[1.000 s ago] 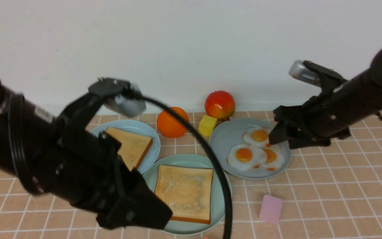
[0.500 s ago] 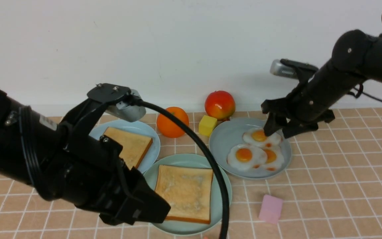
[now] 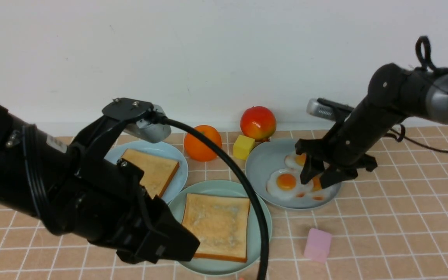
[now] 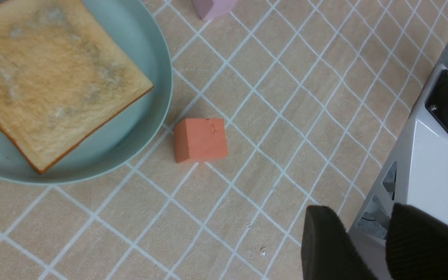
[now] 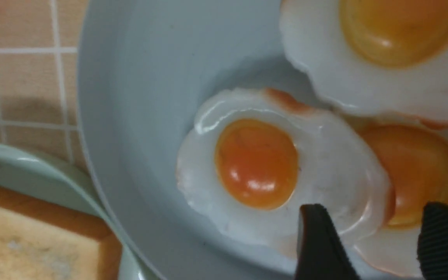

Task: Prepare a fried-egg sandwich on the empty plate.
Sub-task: Use the right arm to grab a fried egg

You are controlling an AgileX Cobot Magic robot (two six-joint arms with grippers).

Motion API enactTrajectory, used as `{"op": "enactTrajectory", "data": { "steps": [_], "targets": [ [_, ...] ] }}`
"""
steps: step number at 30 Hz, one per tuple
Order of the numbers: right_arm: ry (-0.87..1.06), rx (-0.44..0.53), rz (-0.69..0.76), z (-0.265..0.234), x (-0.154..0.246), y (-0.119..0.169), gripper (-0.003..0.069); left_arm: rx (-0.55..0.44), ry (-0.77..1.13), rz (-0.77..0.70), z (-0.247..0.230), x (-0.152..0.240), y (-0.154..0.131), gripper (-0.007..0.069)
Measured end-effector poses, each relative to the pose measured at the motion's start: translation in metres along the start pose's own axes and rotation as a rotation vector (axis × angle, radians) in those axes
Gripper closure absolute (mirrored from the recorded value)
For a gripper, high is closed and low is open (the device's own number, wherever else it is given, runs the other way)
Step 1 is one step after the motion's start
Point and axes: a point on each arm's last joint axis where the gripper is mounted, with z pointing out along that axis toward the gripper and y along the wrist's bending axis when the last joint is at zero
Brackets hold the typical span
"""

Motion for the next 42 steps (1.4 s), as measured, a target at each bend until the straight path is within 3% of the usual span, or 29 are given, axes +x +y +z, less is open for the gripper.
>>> {"op": "enactTrajectory", "data": {
  "steps": [10,15,42],
  "targets": [
    [-0.001,-0.030,0.032,0.0068,-0.0019,0.0006,0.0458,-0.010,0.006,0.008,0.0000,0.0005,0.0010,0.0377],
    [-0.003,-0.034,0.036,0.0073,-0.0021,0.0009,0.0498,-0.014,0.008,0.010,0.0000,0.0007,0.0013,0.0377],
    [-0.008,-0.113,0.106,0.0090,-0.0032,0.0072,0.0421,-0.009,0.015,0.009,0.0000,0.0014,0.0008,0.0377]
  ]
}}
